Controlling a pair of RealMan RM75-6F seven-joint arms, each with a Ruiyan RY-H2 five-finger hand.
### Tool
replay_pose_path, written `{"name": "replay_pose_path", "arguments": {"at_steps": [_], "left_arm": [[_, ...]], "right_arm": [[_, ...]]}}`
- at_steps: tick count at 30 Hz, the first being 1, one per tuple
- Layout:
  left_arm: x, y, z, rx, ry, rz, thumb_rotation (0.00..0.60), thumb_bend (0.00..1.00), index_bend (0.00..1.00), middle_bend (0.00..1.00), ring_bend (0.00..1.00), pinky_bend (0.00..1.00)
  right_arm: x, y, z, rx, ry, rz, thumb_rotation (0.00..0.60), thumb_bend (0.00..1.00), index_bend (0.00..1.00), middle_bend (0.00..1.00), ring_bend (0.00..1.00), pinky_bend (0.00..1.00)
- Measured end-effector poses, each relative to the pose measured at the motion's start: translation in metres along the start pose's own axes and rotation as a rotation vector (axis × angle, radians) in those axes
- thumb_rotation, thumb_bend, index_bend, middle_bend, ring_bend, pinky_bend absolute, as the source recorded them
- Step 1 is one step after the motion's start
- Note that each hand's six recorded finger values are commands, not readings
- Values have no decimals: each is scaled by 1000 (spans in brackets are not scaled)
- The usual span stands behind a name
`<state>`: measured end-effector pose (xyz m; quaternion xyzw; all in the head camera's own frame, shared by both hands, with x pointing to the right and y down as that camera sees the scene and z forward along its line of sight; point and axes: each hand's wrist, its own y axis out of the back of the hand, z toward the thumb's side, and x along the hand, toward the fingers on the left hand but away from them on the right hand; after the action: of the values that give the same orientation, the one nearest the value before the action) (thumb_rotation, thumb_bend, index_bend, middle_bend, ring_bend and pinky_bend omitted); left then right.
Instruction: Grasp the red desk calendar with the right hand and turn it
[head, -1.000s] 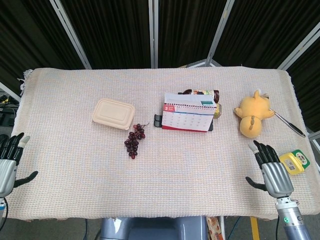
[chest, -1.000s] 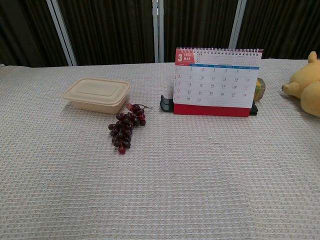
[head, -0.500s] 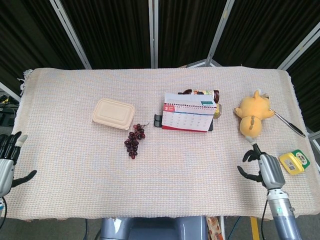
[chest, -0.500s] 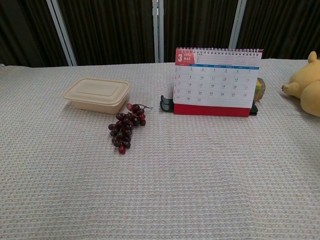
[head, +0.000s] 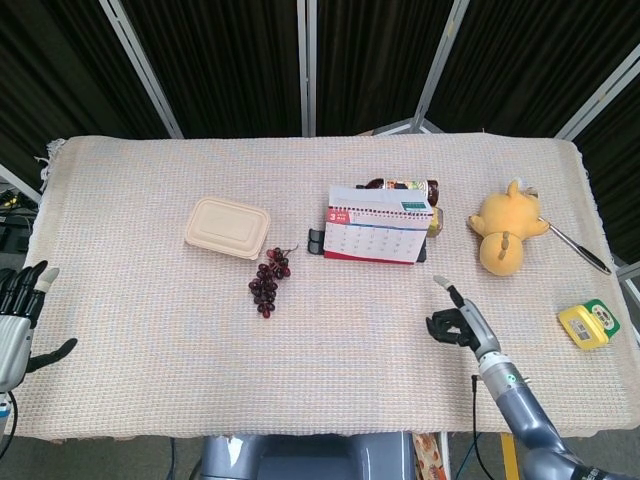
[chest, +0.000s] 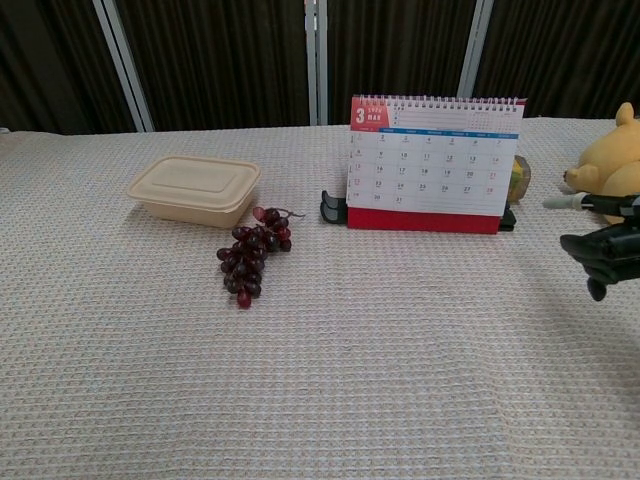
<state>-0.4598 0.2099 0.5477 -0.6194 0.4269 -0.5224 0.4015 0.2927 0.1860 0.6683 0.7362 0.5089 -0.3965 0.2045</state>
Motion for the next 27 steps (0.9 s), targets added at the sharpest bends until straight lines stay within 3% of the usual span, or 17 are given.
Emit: {"name": "replay_pose_path", "arguments": {"at_steps": [8, 27], "left_arm": [[0, 0, 1, 2, -3, -4, 600, 121, 0, 0, 0, 0], [3, -4, 1, 3, -3, -14, 600, 122, 0, 0, 0, 0]], "right_arm": [[-33, -12, -3, -106, -76, 56, 600, 432, 26, 795, 756, 616], [-67, -22, 6, -112, -72, 39, 600, 432, 16, 789, 754, 615]]}}
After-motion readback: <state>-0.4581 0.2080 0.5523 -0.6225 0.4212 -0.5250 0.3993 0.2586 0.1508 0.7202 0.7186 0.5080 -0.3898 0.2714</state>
